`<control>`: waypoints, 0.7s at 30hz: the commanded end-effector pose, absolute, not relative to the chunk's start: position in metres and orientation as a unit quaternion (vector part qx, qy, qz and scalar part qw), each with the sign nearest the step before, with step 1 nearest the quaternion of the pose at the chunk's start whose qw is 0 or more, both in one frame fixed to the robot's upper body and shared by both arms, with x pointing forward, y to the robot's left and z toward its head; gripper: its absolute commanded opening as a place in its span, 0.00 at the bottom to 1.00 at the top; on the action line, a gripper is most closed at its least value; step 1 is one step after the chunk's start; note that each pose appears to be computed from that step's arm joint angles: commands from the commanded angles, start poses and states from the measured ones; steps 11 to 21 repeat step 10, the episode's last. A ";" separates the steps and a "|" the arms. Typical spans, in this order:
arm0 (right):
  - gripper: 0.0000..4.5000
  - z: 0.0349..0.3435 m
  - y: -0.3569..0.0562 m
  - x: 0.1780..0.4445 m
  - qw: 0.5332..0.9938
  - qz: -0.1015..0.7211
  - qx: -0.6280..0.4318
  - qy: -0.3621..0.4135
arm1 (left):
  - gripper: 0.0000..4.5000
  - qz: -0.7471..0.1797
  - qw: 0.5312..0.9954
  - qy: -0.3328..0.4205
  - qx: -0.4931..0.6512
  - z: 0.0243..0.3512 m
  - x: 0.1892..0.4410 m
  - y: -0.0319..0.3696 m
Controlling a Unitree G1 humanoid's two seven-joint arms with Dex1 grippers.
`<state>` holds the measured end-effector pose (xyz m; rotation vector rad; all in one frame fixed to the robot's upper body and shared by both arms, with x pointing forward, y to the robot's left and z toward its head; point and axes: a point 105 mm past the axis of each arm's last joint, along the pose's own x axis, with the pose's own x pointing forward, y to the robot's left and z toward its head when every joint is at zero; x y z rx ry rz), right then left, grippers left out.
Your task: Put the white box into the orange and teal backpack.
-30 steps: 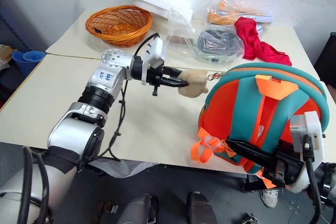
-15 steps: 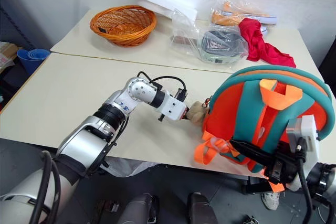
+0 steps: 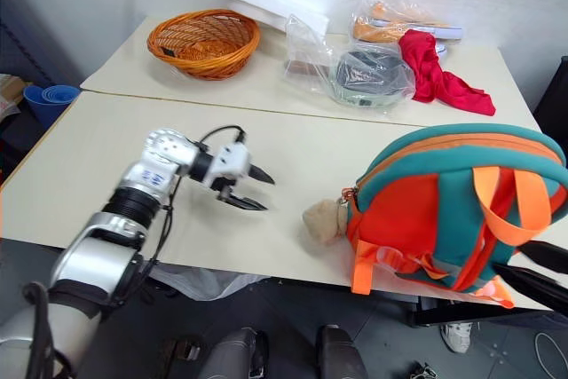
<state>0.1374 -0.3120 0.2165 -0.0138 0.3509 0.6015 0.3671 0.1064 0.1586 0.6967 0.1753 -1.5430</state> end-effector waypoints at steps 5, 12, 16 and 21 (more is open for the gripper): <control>1.00 0.256 -0.383 0.100 0.962 0.206 -0.019 0.181 | 1.00 -0.671 0.728 0.060 0.124 0.240 0.358 0.154; 1.00 0.243 -0.385 0.106 0.966 0.196 -0.030 0.168 | 1.00 -0.651 0.753 0.039 0.087 0.255 0.353 0.162; 1.00 0.243 -0.385 0.106 0.966 0.196 -0.030 0.168 | 1.00 -0.651 0.753 0.039 0.087 0.255 0.353 0.162; 1.00 0.243 -0.385 0.106 0.966 0.196 -0.030 0.168 | 1.00 -0.651 0.753 0.039 0.087 0.255 0.353 0.162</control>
